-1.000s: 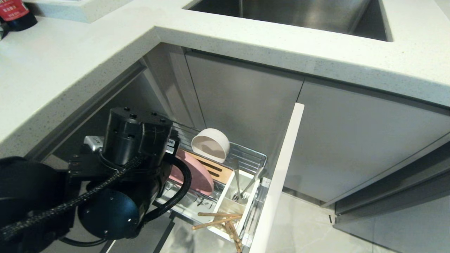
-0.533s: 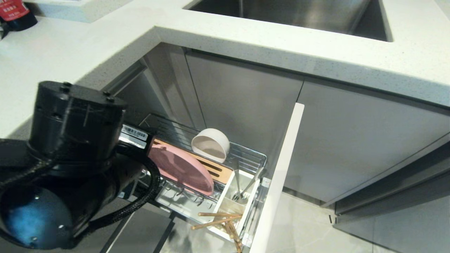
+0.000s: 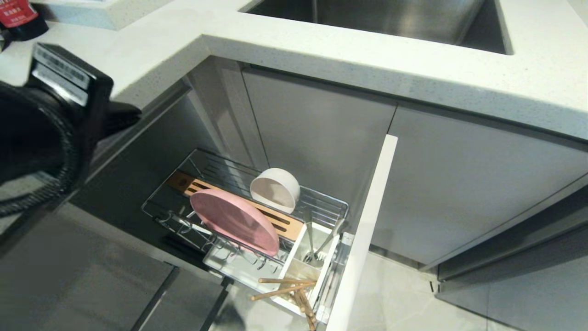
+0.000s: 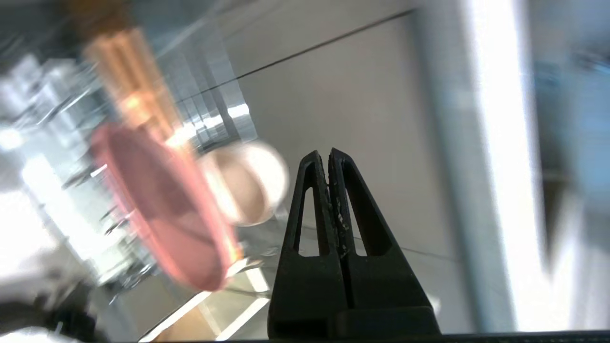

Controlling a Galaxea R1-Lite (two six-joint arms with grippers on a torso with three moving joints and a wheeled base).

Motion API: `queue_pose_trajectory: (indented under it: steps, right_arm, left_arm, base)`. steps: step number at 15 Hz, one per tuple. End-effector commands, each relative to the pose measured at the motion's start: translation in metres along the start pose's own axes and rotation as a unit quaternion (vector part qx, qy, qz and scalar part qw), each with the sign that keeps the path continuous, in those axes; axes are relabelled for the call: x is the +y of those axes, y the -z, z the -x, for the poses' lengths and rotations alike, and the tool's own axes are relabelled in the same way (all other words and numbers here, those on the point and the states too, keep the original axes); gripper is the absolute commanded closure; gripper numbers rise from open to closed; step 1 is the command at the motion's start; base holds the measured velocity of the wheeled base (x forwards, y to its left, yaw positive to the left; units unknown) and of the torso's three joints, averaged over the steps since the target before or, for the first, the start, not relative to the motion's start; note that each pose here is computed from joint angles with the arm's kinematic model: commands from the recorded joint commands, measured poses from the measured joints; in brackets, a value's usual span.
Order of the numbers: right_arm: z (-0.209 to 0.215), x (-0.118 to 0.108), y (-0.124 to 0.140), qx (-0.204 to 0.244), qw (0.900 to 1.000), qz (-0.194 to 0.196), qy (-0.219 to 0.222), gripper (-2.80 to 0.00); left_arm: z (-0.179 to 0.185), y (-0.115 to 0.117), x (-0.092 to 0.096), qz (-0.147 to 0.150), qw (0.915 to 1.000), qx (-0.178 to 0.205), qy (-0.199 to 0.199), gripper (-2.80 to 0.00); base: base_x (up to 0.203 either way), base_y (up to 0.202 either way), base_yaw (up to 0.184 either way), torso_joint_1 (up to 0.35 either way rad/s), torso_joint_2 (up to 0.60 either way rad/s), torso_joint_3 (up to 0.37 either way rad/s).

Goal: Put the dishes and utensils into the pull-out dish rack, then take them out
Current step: Take the plate out of the cupboard

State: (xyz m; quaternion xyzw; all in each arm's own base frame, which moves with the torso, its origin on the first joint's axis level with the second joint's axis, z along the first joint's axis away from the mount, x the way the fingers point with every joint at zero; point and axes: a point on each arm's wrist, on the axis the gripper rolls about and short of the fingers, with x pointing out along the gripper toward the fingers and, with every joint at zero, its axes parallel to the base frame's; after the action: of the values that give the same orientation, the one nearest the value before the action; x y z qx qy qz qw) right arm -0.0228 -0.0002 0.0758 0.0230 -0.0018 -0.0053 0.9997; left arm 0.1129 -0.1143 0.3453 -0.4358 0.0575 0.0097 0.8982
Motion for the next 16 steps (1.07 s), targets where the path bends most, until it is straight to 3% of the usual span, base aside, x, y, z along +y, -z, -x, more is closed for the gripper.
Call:
queue_pose_trajectory:
  steps: [1,3,7,9,12,16]
  right_arm:
    - [0.000,0.000,0.000,0.000,1.000,0.000,0.000,0.00]
    - [0.000,0.000,0.000,0.000,1.000,0.000,0.000,0.00]
    - [0.000,0.000,0.000,0.000,1.000,0.000,0.000,0.00]
    - [0.000,0.000,0.000,0.000,1.000,0.000,0.000,0.00]
    - [0.000,0.000,0.000,0.000,1.000,0.000,0.000,0.00]
    - [0.000,0.000,0.000,0.000,1.000,0.000,0.000,0.00]
  left_arm:
    - [0.019,-0.033,-0.009,0.003,0.9987,-0.009,0.049,0.00]
    - [0.031,-0.065,-0.015,-0.004,0.9953,-0.027,0.093,0.00]
    - [0.071,-0.111,0.002,-0.061,0.9792,-0.066,0.182,0.00]
    - [0.093,-0.125,0.011,-0.101,0.9706,-0.125,0.179,0.00]
    - [0.148,-0.128,0.022,-0.179,0.9420,-0.201,0.200,0.00]
    - [0.202,-0.107,0.045,-0.275,0.9047,-0.258,0.197,0.00]
  base:
    - [0.000,0.000,0.000,0.000,0.00,0.000]
    - [0.000,0.000,0.000,0.000,0.00,0.000]
    - [0.000,0.000,0.000,0.000,0.00,0.000]
    - [0.000,0.000,0.000,0.000,0.00,0.000]
    - [0.000,0.000,0.000,0.000,0.00,0.000]
    - [0.000,0.000,0.000,0.000,0.00,0.000]
